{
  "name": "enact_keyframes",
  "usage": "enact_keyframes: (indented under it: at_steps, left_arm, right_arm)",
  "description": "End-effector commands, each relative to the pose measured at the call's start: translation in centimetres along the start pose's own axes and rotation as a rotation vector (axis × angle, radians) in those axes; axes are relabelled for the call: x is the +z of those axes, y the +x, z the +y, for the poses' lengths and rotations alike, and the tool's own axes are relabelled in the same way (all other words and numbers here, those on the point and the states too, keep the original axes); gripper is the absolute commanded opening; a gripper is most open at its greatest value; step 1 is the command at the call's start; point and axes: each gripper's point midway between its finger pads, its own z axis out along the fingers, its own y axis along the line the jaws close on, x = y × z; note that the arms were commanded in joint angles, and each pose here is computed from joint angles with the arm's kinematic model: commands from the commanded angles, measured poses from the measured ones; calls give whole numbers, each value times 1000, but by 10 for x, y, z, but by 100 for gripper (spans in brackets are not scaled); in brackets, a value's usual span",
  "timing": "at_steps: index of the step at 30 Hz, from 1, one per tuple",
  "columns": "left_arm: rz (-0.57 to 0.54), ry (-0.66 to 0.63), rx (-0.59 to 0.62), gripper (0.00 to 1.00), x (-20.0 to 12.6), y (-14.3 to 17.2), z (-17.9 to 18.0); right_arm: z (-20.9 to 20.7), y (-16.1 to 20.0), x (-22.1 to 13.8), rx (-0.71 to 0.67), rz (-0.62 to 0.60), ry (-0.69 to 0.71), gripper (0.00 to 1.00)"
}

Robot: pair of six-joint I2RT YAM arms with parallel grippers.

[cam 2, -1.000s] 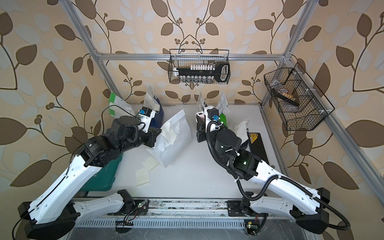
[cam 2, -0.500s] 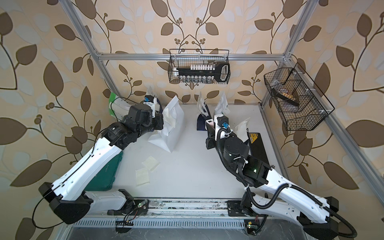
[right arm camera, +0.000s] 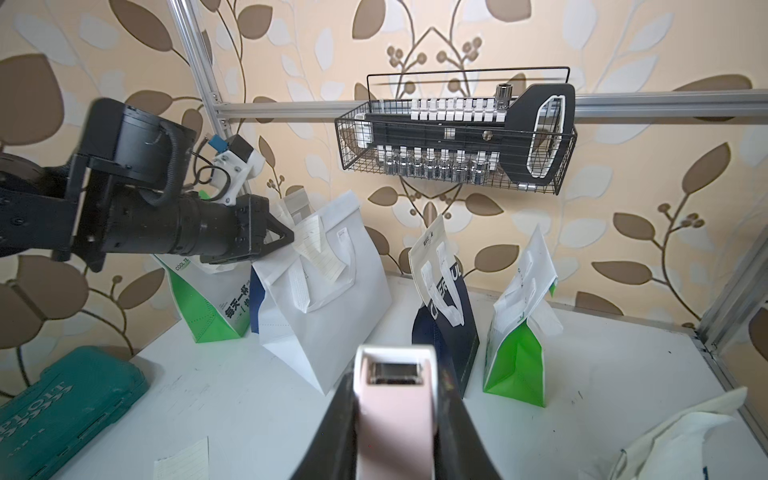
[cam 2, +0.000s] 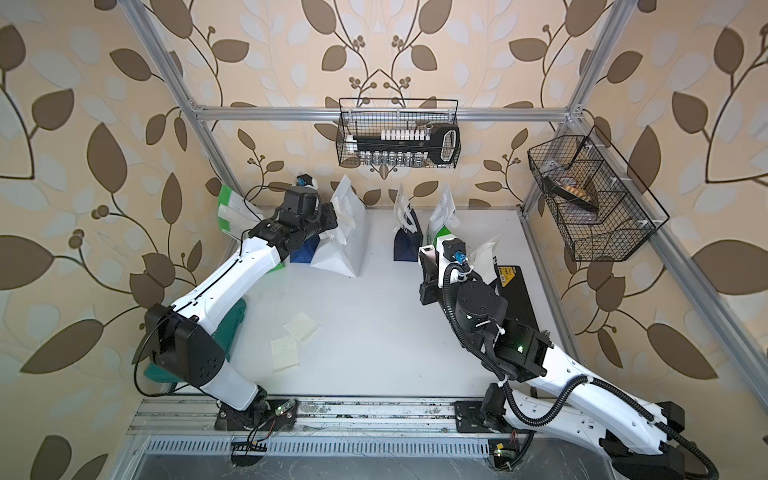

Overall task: Staple the receipts to the bags
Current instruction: Place the takeout bag at the center of the board.

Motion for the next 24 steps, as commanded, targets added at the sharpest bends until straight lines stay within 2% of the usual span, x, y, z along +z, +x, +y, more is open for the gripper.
enact_keyframes:
  at_steps: [1,11,12,13,15,17,18,22,24]
  left_arm:
    - [-87,83,-53,0,-2,-34,-21]
    - [-58,27,-51,0,36,-22,-8]
    - [-49,17,-54,7,36,-21,-6]
    - [-45,16,-53,29,36,-21,-6]
    - [-47,11,-51,57,34,-20,-4]
    - [-41,18,-56,71,32,-20,-4]
    - [-37,26,-59,81,31,-20,-6]
    - [-57,66,-79,98,13,-32,-14]
    - [-94,113,-84,99,-7,-47,-23]
  right_arm:
    - [-6,5,-1,-1,1,21,0]
    - [-1,23,1,-5,67,2,0]
    - [-2,26,1,-1,88,4,0]
    - [-1,31,0,2,111,-3,0]
    - [3,42,1,15,161,-18,0]
    - [7,59,2,23,225,-31,0]
    - [8,70,4,25,262,-32,0]
    - [5,122,16,56,464,-35,0]
    - [0,149,24,98,573,-39,0]
